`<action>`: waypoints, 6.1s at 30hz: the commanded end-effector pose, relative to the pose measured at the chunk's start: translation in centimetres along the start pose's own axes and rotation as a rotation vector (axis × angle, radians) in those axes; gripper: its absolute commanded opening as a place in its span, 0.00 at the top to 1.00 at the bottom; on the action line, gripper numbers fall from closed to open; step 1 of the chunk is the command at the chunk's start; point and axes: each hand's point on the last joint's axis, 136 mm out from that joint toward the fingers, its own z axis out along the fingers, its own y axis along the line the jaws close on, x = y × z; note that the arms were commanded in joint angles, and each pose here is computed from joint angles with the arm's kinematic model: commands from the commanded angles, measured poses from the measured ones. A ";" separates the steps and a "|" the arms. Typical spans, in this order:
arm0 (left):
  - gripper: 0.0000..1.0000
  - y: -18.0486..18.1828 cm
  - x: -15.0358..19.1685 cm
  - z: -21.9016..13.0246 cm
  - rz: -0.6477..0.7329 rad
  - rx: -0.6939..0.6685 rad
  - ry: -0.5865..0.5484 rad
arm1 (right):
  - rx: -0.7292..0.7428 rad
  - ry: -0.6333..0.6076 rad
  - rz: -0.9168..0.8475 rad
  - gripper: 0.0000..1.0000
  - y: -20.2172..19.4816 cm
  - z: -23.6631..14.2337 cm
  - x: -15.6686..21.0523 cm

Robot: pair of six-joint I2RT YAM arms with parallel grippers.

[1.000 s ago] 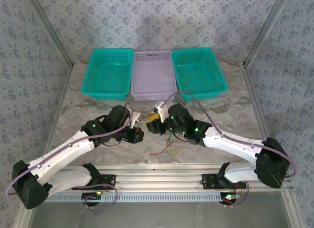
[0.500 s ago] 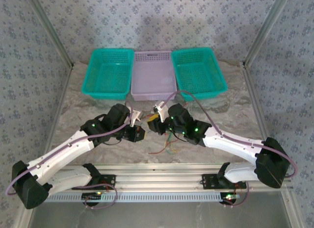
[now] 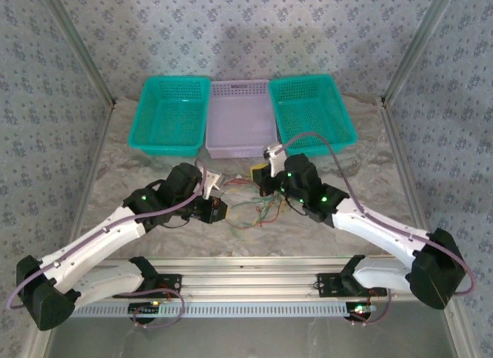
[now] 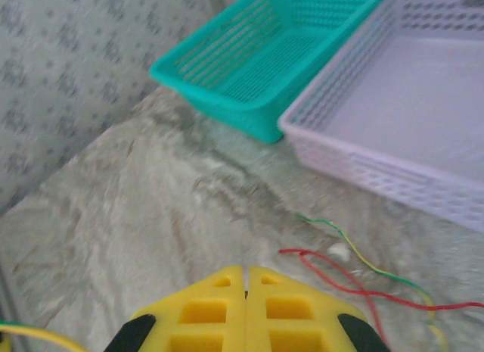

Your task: Untangle the cables

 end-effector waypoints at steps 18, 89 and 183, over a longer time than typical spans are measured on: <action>1.00 -0.5 -0.6 -7.9 0.161 -0.119 -0.075 | 0.638 -0.256 0.329 1.00 -16.0 -12.1 -3.0; 1.00 -3.0 -7.7 -4.4 0.261 -0.080 -0.341 | -0.167 -0.173 0.859 0.22 -0.9 -1.2 -2.5; 1.00 -3.5 -4.5 -3.4 0.260 -0.057 -0.180 | -0.385 -0.049 0.161 0.46 6.9 -2.4 -0.8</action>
